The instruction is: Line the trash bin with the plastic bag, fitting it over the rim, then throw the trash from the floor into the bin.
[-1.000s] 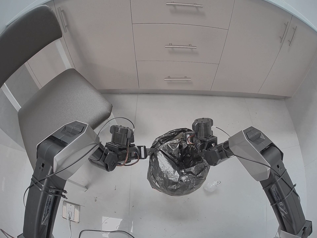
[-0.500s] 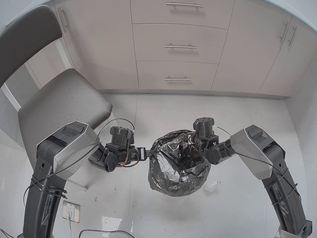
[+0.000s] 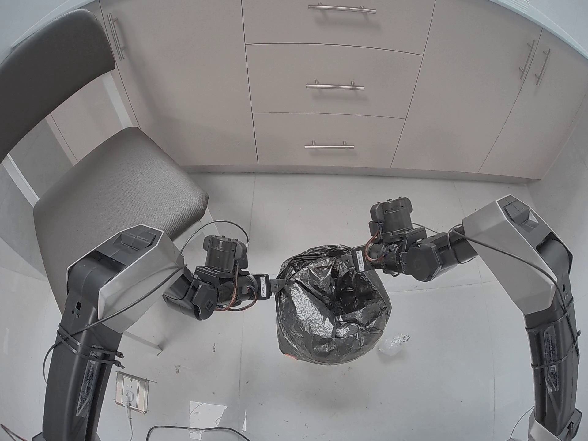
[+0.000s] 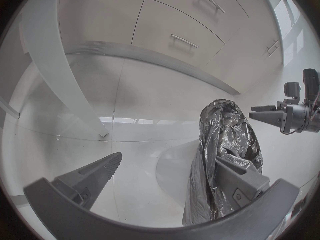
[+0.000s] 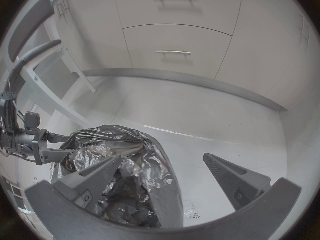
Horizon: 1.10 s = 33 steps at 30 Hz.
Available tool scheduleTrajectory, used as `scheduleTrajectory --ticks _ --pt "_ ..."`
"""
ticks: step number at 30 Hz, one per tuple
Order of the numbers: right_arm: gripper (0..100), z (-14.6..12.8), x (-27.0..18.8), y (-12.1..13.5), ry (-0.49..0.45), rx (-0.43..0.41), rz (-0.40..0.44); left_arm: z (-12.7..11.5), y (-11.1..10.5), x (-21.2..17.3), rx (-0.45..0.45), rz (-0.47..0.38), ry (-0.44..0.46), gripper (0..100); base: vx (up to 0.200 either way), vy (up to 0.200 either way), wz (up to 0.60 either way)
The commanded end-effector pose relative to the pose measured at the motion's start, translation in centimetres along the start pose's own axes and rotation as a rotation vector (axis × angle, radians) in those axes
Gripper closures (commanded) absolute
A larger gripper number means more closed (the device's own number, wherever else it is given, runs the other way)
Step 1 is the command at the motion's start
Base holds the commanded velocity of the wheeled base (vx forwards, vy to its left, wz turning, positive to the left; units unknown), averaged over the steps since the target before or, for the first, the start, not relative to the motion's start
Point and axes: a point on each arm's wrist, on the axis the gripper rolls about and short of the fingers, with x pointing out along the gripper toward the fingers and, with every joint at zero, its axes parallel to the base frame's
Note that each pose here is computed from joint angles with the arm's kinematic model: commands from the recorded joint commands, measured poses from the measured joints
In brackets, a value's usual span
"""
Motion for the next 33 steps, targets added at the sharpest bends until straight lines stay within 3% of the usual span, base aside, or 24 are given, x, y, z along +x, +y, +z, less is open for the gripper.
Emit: scheduleTrajectory --ticks 1,11,13,17,22,27,33 --pt "0 -0.1 0.0 -0.9 0.007 0.012 -0.018 0.1 0.1 0.0 -0.003 0.001 -0.003 0 0.000 0.000 0.00" --pt "0 -2.2 -1.8 -1.2 0.078 0.005 -0.009 0.3 -0.2 -1.7 -0.022 0.001 -0.005 0 0.000 0.000 0.00" --pt "0 -4.1 -4.2 0.2 0.044 -0.012 0.028 0.7 -1.7 -4.9 -0.049 -0.027 -0.026 0 0.000 0.000 0.00" --pt "0 -5.9 -5.2 0.8 -0.040 0.007 0.046 -0.5 -3.0 -6.5 -0.042 -0.052 -0.035 0 0.000 0.000 0.00" --pt "0 -7.8 -6.1 1.2 -0.084 0.054 0.067 -2.5 -3.4 -6.9 -0.033 0.015 -0.027 0 0.000 0.000 0.00" --pt "0 -8.4 -6.0 0.7 -0.102 0.119 0.073 -4.4 -6.5 -5.9 -0.048 0.104 -0.044 0 0.000 0.000 0.00" --pt "0 -8.7 -6.0 0.6 -0.090 0.151 0.094 -4.1 -9.5 -5.9 -0.055 0.048 -0.055 0 0.000 0.000 0.00"
